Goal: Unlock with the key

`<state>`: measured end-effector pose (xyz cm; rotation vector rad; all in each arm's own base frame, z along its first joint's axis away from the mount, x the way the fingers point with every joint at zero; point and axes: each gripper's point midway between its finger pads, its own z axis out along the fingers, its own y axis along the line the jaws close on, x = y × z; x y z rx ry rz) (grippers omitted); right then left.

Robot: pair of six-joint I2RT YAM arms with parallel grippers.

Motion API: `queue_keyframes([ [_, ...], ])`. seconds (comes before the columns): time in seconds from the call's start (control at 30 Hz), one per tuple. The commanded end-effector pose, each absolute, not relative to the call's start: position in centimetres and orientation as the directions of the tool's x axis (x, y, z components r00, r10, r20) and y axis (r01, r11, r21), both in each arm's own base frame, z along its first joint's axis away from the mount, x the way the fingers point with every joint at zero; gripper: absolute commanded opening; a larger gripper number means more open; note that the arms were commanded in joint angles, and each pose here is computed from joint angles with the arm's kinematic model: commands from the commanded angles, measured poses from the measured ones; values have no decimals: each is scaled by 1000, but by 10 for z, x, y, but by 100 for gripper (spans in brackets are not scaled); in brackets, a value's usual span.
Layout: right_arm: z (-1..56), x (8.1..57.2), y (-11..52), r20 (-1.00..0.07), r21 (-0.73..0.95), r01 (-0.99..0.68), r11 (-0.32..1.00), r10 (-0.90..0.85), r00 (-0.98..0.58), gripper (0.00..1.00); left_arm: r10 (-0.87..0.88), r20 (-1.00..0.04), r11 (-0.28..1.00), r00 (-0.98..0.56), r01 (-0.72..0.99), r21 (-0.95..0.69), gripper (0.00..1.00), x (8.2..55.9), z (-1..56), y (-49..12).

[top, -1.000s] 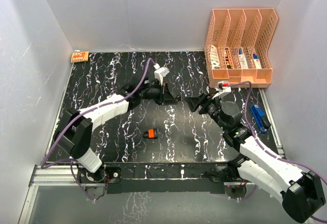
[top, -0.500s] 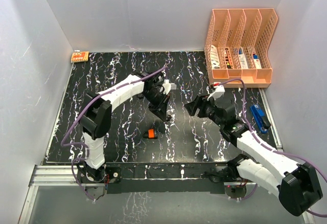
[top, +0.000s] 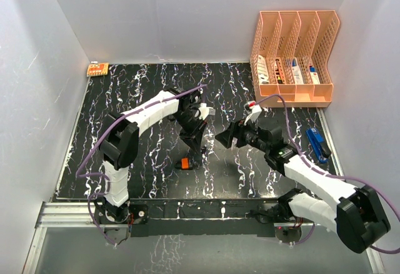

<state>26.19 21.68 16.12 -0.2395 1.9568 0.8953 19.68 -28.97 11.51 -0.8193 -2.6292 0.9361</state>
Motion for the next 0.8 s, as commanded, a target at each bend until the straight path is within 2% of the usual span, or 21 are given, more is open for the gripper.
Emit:
queue_keyframes([
  [0.0, 173, 256, 239, -831, 509, -595, 622, 174, -529, 74, 564, 48, 654, -824, 411, -635, 0, 194, 125, -290],
  [0.37, 155, 234, 263, -820, 510, -619, 597, 120, -560, 75, 559, 14, 652, -829, 429, -625, 0, 207, 126, -298],
  [0.77, 136, 242, 265, -807, 503, -580, 640, 108, -581, 75, 568, -4, 636, -823, 442, -632, 0, 203, 127, -301],
])
